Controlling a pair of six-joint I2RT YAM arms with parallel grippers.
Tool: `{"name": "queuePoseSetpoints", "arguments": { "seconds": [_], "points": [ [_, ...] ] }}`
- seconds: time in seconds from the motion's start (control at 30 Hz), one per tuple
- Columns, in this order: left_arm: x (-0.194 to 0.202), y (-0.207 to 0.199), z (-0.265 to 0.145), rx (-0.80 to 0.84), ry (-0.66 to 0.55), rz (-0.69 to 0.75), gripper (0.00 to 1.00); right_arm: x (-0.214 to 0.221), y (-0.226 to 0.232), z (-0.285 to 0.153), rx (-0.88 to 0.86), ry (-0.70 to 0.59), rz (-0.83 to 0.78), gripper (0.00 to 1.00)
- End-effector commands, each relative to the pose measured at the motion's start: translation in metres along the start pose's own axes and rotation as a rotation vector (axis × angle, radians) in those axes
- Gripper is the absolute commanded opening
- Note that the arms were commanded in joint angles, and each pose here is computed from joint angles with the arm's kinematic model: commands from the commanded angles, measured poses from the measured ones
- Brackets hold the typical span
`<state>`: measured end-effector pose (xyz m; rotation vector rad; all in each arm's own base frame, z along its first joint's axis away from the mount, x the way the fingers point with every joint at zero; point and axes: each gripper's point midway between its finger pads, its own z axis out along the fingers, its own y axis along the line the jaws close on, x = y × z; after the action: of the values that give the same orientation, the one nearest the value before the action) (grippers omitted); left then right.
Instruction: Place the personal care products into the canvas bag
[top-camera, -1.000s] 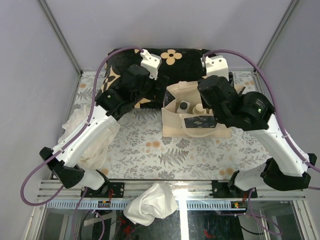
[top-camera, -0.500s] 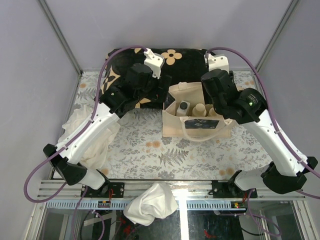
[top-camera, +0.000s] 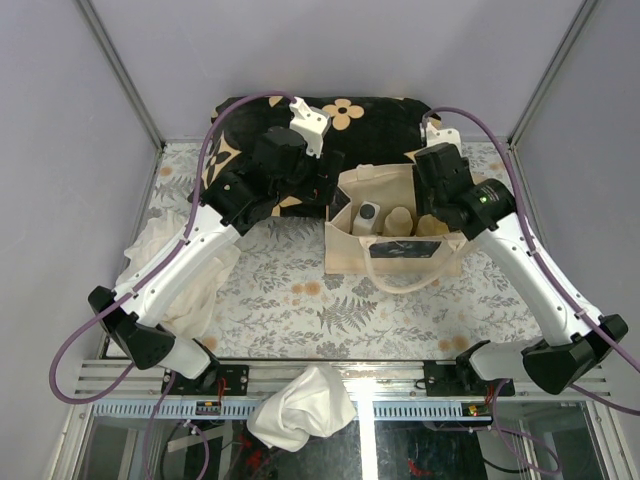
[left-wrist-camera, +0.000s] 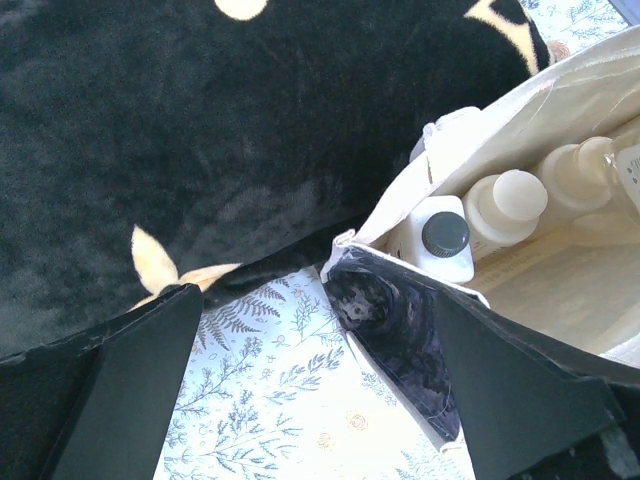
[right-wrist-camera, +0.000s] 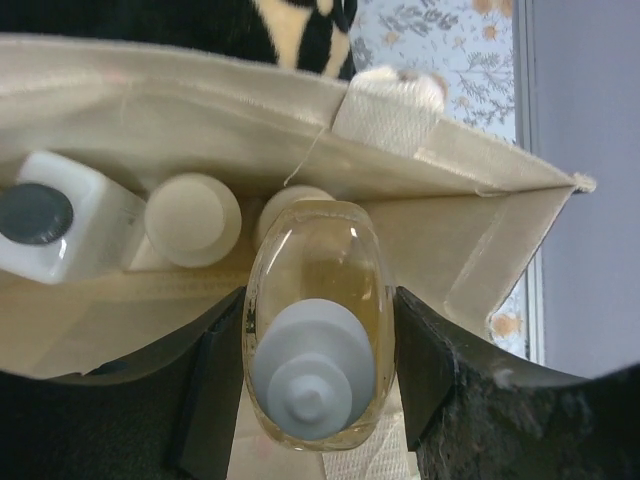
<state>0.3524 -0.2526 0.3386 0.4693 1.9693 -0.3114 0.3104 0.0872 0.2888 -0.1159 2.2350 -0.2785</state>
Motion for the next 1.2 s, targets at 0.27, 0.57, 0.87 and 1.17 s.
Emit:
{"name": "queuePoseSetpoints", "arguments": {
  "seconds": [0.27, 0.57, 0.87, 1.17],
  "points": [
    [-0.015, 0.001, -0.005, 0.009, -0.060, 0.006, 1.00, 0.013, -0.012, 0.039, -0.029, -0.022, 0.122, 0.00],
    [-0.020, 0.000, -0.004, 0.014, -0.069, 0.009, 1.00, -0.004, -0.048, 0.024, 0.091, -0.050, 0.086, 0.00],
    [-0.020, -0.002, -0.003, 0.020, -0.067, 0.003, 1.00, -0.002, -0.077, 0.022, 0.219, -0.019, 0.035, 0.00],
    [-0.019, -0.003, 0.001, 0.027, -0.057, 0.009, 1.00, 0.029, -0.064, 0.062, 0.138, 0.036, 0.078, 0.00]
  ]
}}
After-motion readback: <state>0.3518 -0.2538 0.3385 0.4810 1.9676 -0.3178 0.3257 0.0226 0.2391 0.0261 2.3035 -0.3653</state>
